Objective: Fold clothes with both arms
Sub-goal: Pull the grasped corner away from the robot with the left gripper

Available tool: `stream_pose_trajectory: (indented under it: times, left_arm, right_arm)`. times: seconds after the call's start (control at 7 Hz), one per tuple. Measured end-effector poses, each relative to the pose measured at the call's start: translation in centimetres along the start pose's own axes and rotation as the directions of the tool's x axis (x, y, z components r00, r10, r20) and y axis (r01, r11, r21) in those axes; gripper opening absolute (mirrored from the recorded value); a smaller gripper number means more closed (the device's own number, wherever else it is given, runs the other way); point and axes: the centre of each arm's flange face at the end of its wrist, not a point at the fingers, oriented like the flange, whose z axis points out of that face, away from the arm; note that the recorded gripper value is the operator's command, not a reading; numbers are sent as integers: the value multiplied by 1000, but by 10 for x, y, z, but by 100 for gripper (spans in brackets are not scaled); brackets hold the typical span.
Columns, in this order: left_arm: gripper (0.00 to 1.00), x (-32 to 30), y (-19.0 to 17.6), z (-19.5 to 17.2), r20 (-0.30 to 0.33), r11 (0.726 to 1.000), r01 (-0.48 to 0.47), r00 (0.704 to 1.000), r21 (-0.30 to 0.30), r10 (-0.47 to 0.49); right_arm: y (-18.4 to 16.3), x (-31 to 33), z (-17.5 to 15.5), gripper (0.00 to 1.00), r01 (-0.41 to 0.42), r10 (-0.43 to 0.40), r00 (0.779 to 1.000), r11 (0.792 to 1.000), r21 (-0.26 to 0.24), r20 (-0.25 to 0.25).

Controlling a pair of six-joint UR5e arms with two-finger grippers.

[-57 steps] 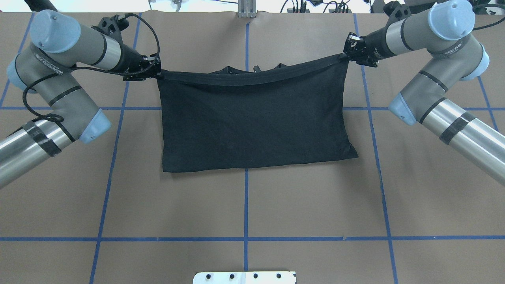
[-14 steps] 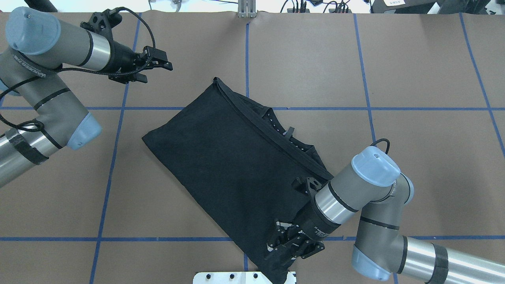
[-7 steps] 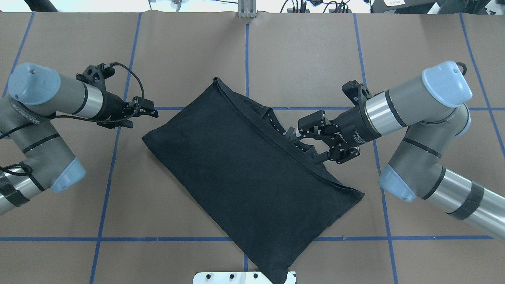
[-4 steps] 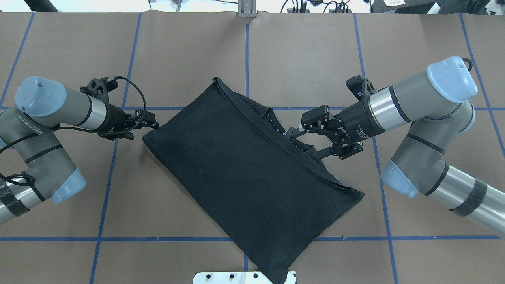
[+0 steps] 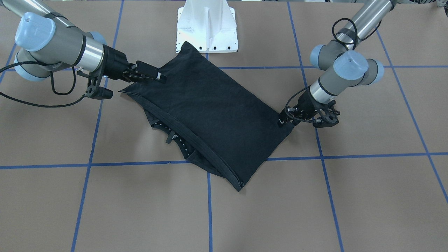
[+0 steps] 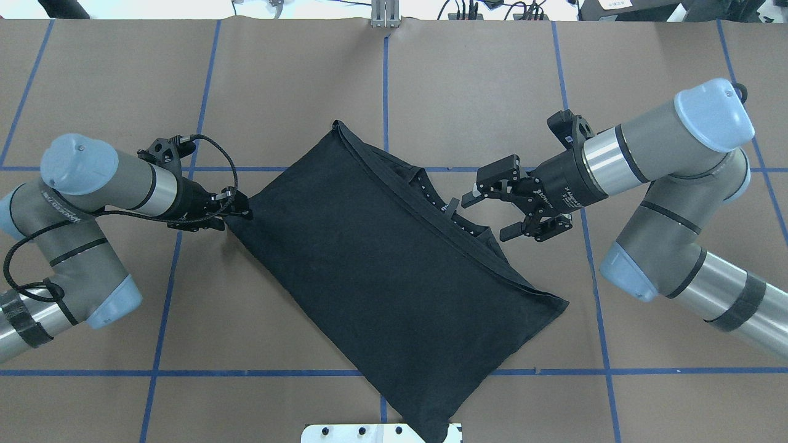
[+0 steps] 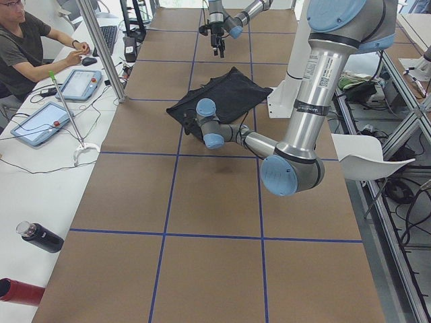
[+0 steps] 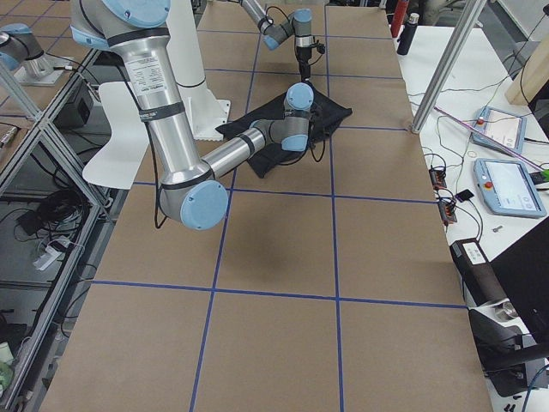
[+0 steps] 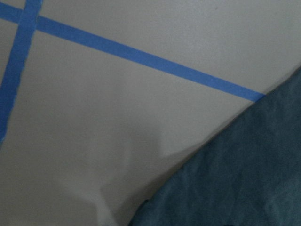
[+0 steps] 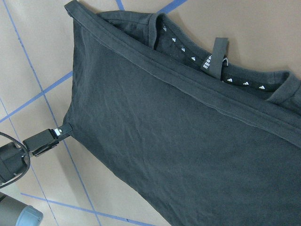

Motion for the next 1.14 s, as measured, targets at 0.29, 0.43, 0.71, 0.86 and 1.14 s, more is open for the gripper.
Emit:
stream_pose_trajectory:
  times: [0.29, 0.43, 0.71, 0.86, 1.14]
  left_arm:
    - [0, 4, 1, -1, -6, 1000, -3, 1000, -8, 3]
    - [0, 6, 2, -4, -12, 1000, -6, 1000, -10, 6]
    - [0, 10, -6, -11, -7, 1000, 4, 1000, 3, -4]
    - [0, 17, -19, -15, 13, 1000, 21, 1000, 21, -22]
    - [0, 45, -47, -23, 31, 997, 47, 998, 57, -49]
  right_arm:
    - [-1, 0, -2, 100, 0, 0, 1000, 1000, 3, 1]
    - [-2, 1, -3, 100, -2, 2, 1000, 1000, 5, 1]
    - [-3, 8, -5, 100, -9, 9, 1000, 1000, 9, -3]
    - [-5, 12, -7, 100, -14, 14, 1000, 1000, 18, -5]
    - [-8, 15, -10, 100, -19, 19, 1000, 999, 29, -4]
